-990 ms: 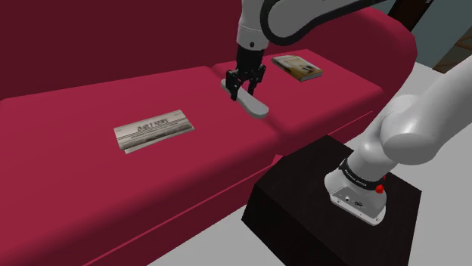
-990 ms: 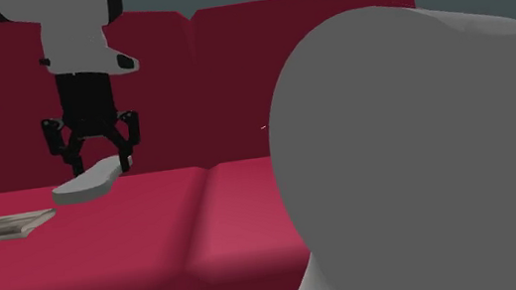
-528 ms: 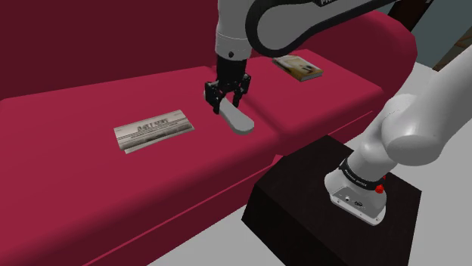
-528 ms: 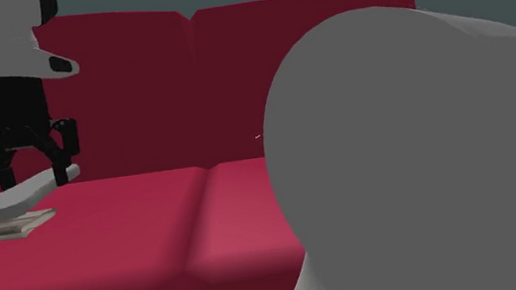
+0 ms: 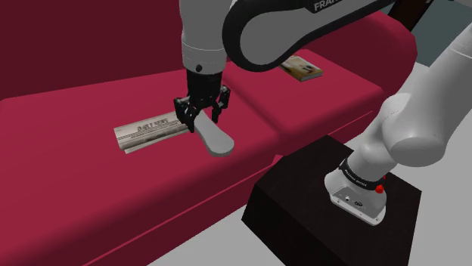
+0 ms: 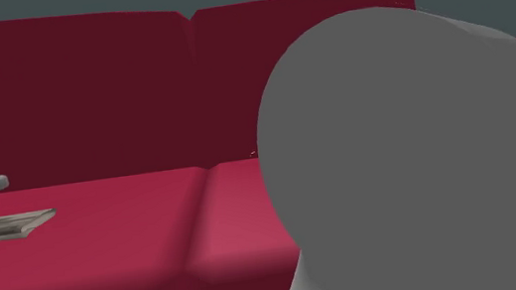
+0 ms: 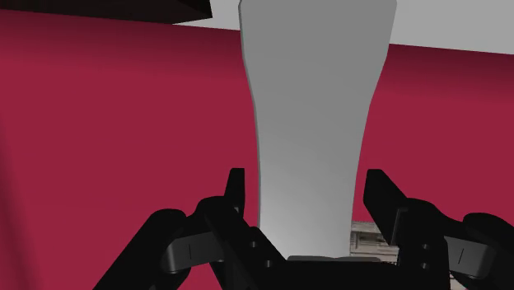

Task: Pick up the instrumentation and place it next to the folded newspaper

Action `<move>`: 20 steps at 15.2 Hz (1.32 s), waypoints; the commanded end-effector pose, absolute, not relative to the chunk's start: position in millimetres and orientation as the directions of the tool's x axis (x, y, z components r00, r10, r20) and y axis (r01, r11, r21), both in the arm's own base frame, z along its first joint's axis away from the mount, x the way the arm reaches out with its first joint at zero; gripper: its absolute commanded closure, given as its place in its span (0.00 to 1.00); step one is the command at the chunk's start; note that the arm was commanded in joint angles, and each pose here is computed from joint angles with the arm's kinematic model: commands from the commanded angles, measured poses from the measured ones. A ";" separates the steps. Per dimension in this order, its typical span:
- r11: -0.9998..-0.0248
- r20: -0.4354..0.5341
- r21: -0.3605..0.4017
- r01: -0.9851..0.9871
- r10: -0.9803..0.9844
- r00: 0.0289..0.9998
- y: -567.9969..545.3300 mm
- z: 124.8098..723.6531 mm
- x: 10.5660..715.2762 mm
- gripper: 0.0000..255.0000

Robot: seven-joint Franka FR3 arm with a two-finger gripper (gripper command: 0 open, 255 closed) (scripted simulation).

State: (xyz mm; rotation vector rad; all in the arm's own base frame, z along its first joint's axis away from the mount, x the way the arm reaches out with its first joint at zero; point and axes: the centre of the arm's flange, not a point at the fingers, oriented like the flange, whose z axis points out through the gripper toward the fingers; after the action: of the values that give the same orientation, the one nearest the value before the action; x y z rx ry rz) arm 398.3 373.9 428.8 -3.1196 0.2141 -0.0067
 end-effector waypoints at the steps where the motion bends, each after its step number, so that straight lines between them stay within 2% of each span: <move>1: -0.990 0.004 -0.016 -0.138 -0.139 0.990 401.1 429.4 392.3 1.00; 17: -0.990 0.004 -0.016 -0.138 -0.139 0.990 401.8 349.8 392.2 1.00; 20: -0.990 0.004 -0.016 -0.138 -0.139 0.990 401.8 349.8 392.2 1.00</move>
State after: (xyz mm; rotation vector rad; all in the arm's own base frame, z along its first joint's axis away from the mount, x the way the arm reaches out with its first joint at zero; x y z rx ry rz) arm 392.1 401.9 350.2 -3.1191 0.2171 -0.0064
